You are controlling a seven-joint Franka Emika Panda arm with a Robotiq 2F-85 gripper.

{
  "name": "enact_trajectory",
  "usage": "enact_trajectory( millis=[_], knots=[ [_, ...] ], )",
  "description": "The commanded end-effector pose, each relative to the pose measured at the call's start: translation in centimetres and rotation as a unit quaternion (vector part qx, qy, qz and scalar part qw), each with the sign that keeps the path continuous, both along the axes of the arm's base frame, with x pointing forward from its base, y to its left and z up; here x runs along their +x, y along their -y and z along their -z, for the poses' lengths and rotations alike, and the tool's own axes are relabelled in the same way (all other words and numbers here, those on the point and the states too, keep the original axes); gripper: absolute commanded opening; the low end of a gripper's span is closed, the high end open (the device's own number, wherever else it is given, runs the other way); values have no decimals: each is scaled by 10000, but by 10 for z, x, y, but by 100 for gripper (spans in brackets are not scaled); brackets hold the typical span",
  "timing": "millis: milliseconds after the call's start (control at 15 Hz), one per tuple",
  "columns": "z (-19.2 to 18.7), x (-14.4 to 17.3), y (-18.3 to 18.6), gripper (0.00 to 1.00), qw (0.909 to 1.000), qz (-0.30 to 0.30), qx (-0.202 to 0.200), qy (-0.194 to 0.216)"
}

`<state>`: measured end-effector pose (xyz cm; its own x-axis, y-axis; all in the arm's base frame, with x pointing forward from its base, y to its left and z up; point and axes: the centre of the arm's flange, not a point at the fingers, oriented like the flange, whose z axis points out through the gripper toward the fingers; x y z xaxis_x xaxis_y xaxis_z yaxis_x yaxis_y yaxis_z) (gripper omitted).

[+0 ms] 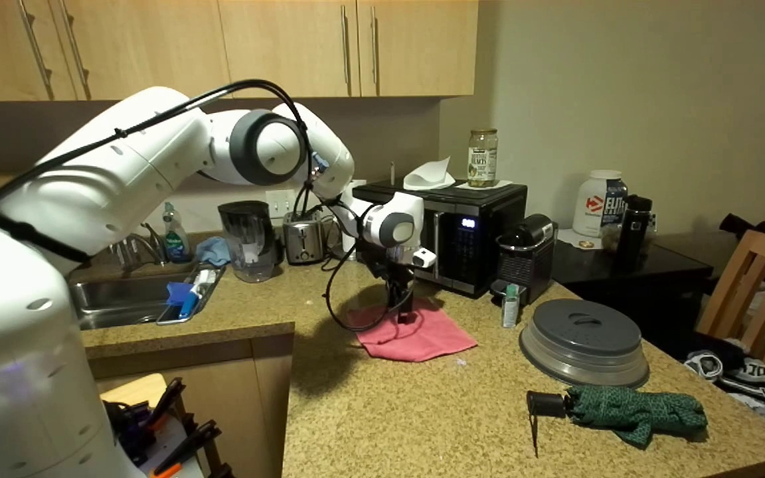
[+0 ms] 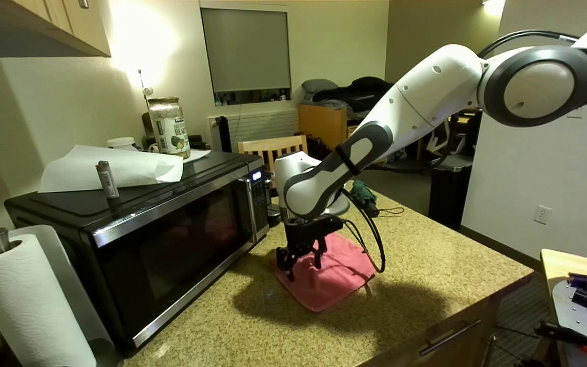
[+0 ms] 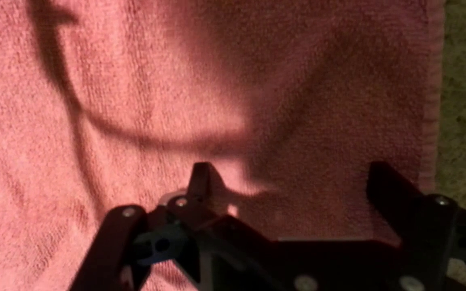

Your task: Spread the cloth on the table

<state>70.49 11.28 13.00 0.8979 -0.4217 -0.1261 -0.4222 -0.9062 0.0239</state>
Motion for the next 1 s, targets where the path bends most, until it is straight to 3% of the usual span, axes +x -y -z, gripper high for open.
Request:
enact_trajectory(
  millis=[0,467,733,933],
  knots=[
    [0,31,-10,100,9996,-261,20,38],
    [-13,46,-16,100,9993,-300,62,231],
    [-25,17,-16,100,9995,-215,152,166],
    [-19,-25,-18,100,9996,-73,247,-136]
  ],
)
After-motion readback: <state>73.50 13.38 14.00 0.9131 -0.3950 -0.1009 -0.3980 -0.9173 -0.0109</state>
